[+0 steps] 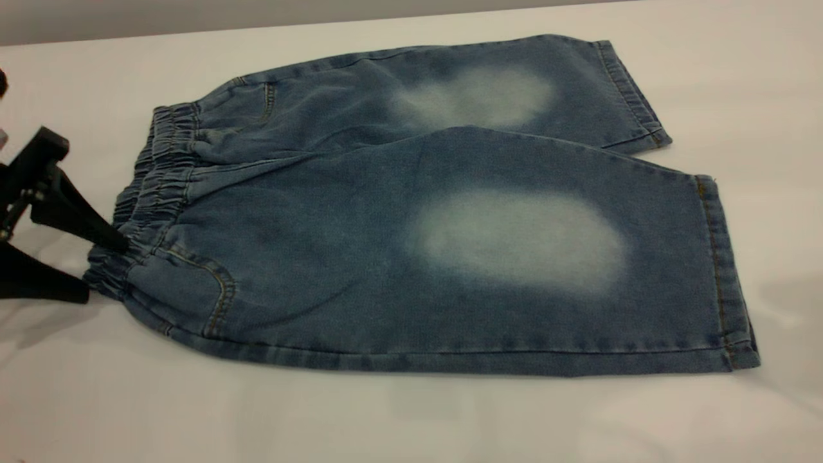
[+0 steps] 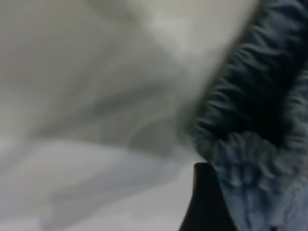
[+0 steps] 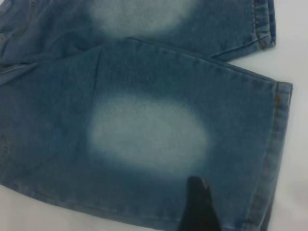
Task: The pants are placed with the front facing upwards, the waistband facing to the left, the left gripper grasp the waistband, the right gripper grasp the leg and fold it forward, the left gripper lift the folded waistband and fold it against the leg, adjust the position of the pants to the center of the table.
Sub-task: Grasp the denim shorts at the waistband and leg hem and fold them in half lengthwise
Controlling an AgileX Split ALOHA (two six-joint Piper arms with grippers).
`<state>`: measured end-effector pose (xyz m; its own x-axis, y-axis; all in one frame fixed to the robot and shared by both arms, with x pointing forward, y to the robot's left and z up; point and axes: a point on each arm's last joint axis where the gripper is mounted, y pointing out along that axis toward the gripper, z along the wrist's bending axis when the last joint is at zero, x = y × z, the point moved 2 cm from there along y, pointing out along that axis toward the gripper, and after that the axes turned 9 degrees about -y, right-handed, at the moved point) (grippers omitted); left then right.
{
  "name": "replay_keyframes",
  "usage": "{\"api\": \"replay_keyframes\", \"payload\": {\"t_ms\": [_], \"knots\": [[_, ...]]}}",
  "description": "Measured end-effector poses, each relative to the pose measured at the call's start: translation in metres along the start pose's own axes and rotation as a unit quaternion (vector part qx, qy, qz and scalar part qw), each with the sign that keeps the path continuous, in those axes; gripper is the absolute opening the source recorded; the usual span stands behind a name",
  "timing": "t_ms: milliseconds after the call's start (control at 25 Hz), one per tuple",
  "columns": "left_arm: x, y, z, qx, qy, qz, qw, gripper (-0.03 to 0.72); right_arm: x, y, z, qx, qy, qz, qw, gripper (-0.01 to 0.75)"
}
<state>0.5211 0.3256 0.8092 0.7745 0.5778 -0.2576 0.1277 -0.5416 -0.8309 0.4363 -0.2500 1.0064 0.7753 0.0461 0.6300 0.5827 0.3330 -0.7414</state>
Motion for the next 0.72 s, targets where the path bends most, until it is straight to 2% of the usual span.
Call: {"api": "replay_keyframes", "payload": {"t_ms": [520, 720], "knots": [[0.017, 0.007, -0.004, -0.016, -0.022, -0.012, 1.0, 0.44, 0.0, 0.0, 0.0, 0.001, 0.001, 0.001, 1.0, 0.431], [0.017, 0.011, -0.002, -0.015, -0.028, -0.007, 0.999, 0.348, -0.001, 0.0, 0.001, 0.004, 0.003, 0.004, 1.0, 0.431]]}}
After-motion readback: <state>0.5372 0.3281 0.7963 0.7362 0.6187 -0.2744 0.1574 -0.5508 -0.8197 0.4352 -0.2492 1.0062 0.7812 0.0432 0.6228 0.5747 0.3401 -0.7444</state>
